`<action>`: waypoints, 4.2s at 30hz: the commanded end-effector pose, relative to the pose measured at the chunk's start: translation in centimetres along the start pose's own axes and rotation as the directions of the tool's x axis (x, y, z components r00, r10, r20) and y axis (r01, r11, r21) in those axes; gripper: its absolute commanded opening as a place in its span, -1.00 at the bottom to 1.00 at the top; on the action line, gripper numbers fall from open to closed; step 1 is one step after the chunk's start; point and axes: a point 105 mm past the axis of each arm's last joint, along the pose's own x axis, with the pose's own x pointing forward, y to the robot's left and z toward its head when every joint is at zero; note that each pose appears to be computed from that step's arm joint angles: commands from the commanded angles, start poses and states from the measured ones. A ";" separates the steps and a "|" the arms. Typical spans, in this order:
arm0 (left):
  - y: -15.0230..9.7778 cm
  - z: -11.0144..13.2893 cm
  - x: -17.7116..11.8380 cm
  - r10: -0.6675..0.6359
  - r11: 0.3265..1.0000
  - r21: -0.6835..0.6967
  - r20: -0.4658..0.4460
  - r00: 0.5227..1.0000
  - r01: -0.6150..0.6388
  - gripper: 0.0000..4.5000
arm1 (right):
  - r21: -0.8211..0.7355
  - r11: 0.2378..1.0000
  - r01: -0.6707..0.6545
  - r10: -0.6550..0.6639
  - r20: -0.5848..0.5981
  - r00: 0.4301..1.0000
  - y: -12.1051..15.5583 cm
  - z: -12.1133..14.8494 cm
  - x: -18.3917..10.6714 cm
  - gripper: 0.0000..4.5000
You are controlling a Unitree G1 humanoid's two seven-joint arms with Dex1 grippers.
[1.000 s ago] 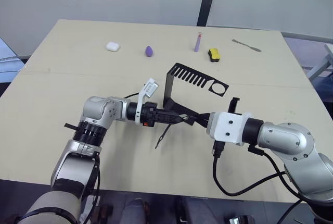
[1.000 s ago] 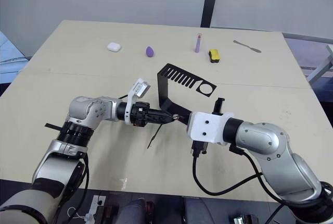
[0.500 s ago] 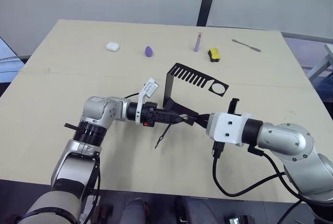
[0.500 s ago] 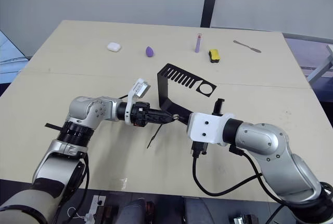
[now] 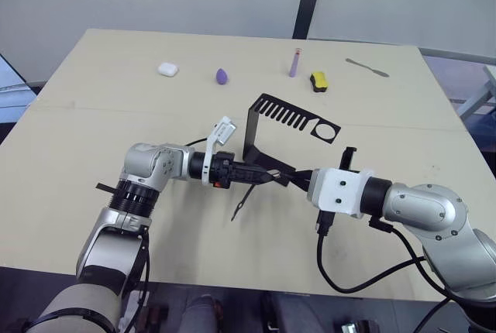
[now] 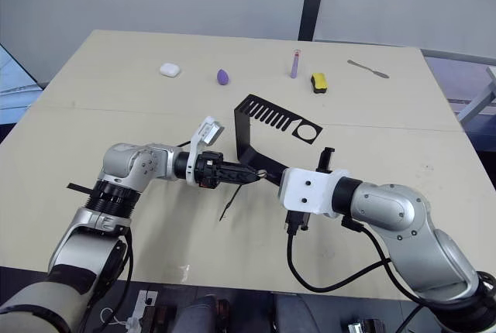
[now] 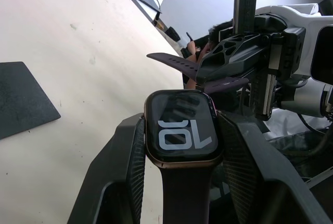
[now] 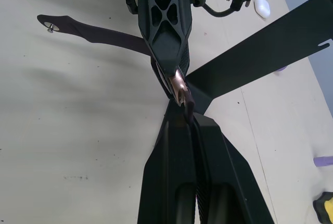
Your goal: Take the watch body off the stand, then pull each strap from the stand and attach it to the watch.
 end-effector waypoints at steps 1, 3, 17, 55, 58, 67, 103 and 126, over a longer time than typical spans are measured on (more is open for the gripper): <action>-0.8 1.4 0.0 -0.020 0.999 0.049 0.022 1.000 0.018 -0.29 | -0.023 1.000 0.011 -0.011 0.011 1.000 -0.1 0.5 -0.3 -1.00; -0.8 1.4 -0.1 -0.017 0.999 0.048 0.023 1.000 0.016 -0.29 | -0.023 1.000 0.012 -0.011 0.012 1.000 -0.1 0.5 -0.3 -1.00; -0.9 1.4 0.0 -0.021 0.999 0.049 0.028 0.999 0.019 -0.29 | -0.025 1.000 0.017 -0.016 0.014 1.000 -0.2 0.6 -0.3 -1.00; -1.6 1.5 1.5 -0.035 0.999 0.037 0.036 0.999 0.033 -0.29 | -0.079 0.996 0.032 -0.032 -0.003 0.999 -0.8 0.8 0.3 -1.00; -1.7 1.5 1.6 -0.039 0.999 0.038 0.033 0.999 0.038 -0.29 | -0.079 0.996 0.029 -0.030 -0.010 0.999 -0.7 0.7 0.4 -1.00; -2.1 1.6 2.0 -0.048 0.998 0.043 0.030 0.998 0.047 -0.29 | -0.070 0.997 0.022 -0.023 -0.019 1.000 -0.7 0.4 0.6 -1.00; -2.9 1.2 2.6 -0.072 0.996 0.048 0.016 0.997 0.071 -0.29 | -0.081 0.997 0.017 -0.020 -0.026 0.999 -0.6 0.4 0.9 -1.00; -3.4 1.1 2.9 -0.090 0.995 0.045 0.016 0.996 0.089 -0.29 | -0.077 0.997 0.012 -0.015 -0.036 0.999 -0.5 0.2 0.6 -1.00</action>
